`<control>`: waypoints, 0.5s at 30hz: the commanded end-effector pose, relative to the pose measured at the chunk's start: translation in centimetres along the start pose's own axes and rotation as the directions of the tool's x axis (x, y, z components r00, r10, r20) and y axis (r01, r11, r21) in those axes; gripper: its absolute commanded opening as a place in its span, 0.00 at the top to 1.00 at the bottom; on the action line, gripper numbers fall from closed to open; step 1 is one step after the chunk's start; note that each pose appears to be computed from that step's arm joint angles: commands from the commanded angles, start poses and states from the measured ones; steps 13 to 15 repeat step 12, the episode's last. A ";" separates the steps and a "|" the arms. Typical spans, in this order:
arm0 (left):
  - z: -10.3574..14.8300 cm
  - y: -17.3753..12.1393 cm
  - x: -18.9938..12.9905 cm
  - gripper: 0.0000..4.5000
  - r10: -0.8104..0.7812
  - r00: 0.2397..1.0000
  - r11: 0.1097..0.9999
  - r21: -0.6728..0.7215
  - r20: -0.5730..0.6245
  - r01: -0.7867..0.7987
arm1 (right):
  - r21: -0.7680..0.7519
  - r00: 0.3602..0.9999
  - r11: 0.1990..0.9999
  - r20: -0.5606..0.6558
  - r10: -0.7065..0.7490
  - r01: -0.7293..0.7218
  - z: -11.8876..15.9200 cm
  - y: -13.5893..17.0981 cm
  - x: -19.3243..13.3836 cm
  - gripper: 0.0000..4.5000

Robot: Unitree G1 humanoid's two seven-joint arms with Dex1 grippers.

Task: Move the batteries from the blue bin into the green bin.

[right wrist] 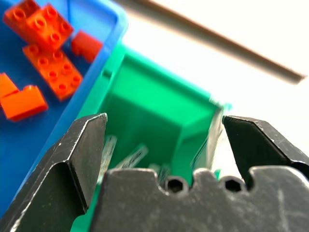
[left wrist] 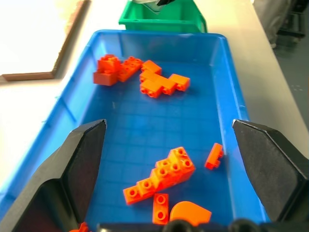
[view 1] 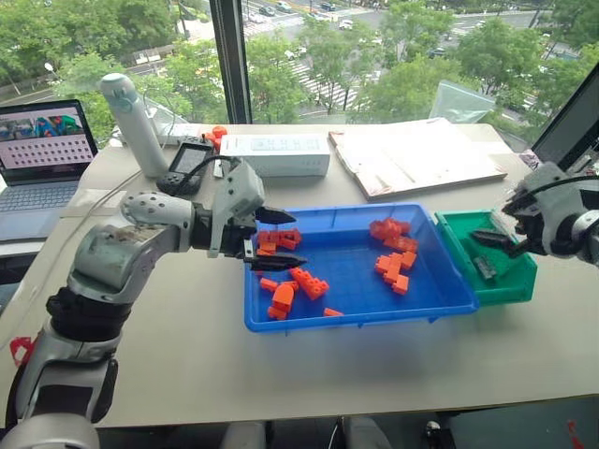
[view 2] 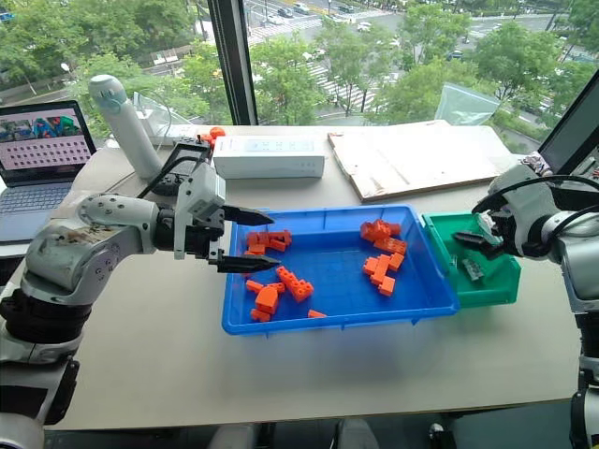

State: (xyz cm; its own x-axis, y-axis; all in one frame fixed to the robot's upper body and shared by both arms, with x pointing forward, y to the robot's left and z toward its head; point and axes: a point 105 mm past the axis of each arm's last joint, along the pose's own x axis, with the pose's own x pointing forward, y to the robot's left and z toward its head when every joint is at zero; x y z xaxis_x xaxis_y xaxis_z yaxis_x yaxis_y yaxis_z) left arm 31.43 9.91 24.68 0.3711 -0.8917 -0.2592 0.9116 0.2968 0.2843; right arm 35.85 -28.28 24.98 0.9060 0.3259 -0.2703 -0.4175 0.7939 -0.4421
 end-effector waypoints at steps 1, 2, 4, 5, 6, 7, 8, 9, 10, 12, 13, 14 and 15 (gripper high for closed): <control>1.9 1.4 -1.8 0.00 0.162 0.978 0.986 0.014 0.134 -0.165 | -0.042 0.945 0.977 0.247 0.214 -0.210 4.4 4.3 -0.6 0.01; 1.5 1.6 -2.2 0.00 0.187 0.971 0.982 -0.026 0.145 -0.186 | -0.048 0.936 0.967 0.244 0.253 -0.249 4.3 5.6 -0.6 0.01; 0.3 2.0 -2.8 0.00 0.257 0.959 0.967 -0.039 0.118 -0.254 | -0.022 0.898 0.919 0.204 0.389 -0.393 3.4 8.7 -0.8 0.01; -0.1 2.1 -3.3 0.00 0.290 0.950 0.957 -0.062 0.112 -0.284 | -0.011 0.878 0.898 0.203 0.434 -0.441 3.2 9.9 -0.9 0.01; -0.4 2.2 -3.8 0.00 0.321 0.940 0.946 -0.082 0.114 -0.313 | -0.001 0.869 0.888 0.205 0.450 -0.460 3.0 10.5 -0.9 0.01; -0.7 2.2 -4.4 0.00 0.351 0.929 0.934 -0.108 0.115 -0.339 | 0.004 0.866 0.886 0.213 0.453 -0.464 3.0 10.9 -0.7 0.01; -1.2 2.0 -4.9 0.00 0.370 0.924 0.926 -0.118 0.095 -0.358 | 0.012 0.867 0.888 0.219 0.447 -0.461 2.9 11.2 -0.5 0.01; -1.7 1.6 -5.1 0.00 0.364 0.928 0.927 -0.125 0.077 -0.354 | 0.022 0.871 0.890 0.217 0.441 -0.456 2.8 11.2 -0.2 0.01; -2.1 0.9 -5.2 0.00 0.317 0.946 0.938 -0.170 0.061 -0.303 | 0.028 0.873 0.891 0.214 0.438 -0.453 2.7 11.3 0.0 0.01; -1.9 0.5 -5.5 0.00 0.318 0.946 0.928 -0.224 0.062 -0.297 | 0.040 0.881 0.895 0.202 0.428 -0.444 2.4 11.2 0.4 0.01; -1.9 0.5 -5.5 0.00 0.318 0.946 0.928 -0.224 0.062 -0.297 | 0.040 0.881 0.895 0.202 0.428 -0.444 2.4 11.2 0.4 0.01; -1.9 0.5 -5.5 0.00 0.318 0.946 0.928 -0.224 0.062 -0.297 | 0.040 0.881 0.895 0.202 0.428 -0.444 2.4 11.2 0.4 0.01; -1.9 0.5 -5.5 0.00 0.318 0.946 0.928 -0.224 0.062 -0.297 | 0.040 0.881 0.895 0.202 0.428 -0.444 2.4 11.2 0.4 0.01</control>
